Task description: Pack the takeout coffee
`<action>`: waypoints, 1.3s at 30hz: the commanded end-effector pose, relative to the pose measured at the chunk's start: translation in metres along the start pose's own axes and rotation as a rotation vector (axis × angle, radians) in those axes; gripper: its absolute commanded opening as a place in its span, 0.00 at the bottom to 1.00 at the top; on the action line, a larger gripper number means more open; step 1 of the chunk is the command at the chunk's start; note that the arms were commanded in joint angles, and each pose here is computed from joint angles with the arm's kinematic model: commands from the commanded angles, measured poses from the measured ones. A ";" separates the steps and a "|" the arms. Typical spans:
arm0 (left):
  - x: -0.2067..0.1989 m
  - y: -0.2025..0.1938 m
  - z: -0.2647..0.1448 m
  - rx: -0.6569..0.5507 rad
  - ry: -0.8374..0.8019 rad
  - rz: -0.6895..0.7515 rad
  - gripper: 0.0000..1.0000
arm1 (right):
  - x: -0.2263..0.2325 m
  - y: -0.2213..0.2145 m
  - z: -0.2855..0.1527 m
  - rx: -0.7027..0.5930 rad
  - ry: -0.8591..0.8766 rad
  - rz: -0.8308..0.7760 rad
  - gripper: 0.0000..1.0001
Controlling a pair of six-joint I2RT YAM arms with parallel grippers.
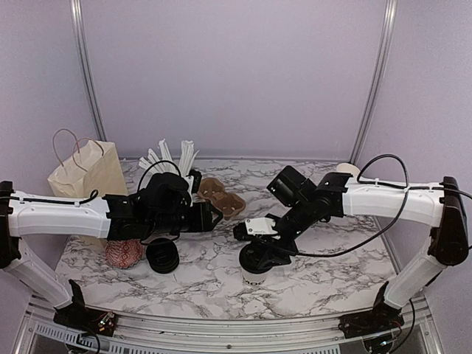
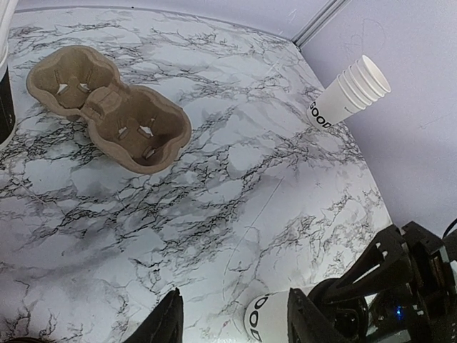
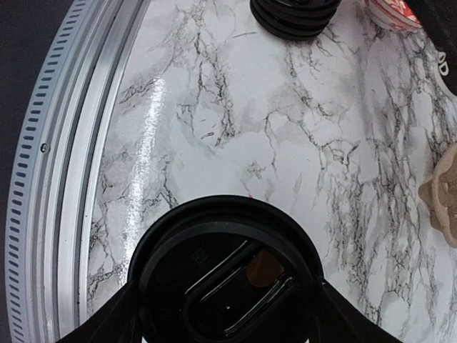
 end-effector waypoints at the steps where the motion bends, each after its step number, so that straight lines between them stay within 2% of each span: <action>1: 0.003 -0.002 0.002 0.010 0.005 0.012 0.50 | -0.049 0.000 -0.033 -0.005 -0.161 0.034 0.72; 11: -0.003 -0.006 0.001 0.049 -0.022 0.092 0.50 | -0.189 -0.076 -0.115 0.040 -0.511 0.315 0.71; 18: -0.012 -0.021 0.005 0.151 -0.056 0.161 0.49 | -0.251 -0.123 -0.130 0.044 -0.623 0.512 0.71; 22: -0.012 -0.024 0.007 0.163 -0.051 0.172 0.49 | -0.268 -0.146 -0.124 0.062 -0.635 0.581 0.71; 31: -0.011 -0.028 0.008 0.181 -0.037 0.195 0.49 | -0.283 -0.169 -0.107 0.090 -0.619 0.659 0.73; 39: -0.010 -0.032 0.010 0.199 -0.025 0.198 0.49 | -0.298 -0.189 -0.108 0.084 -0.645 0.736 0.75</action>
Point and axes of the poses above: each gripper's point midway between its finger pads, its own z axis out along the fingers, its own x axis along the line the jaws close on, y = z × x, the point moved 2 cm from there along -z, back along the fingers, and after that the axes turned 11 degrees about -z, right-handed, at the moved point
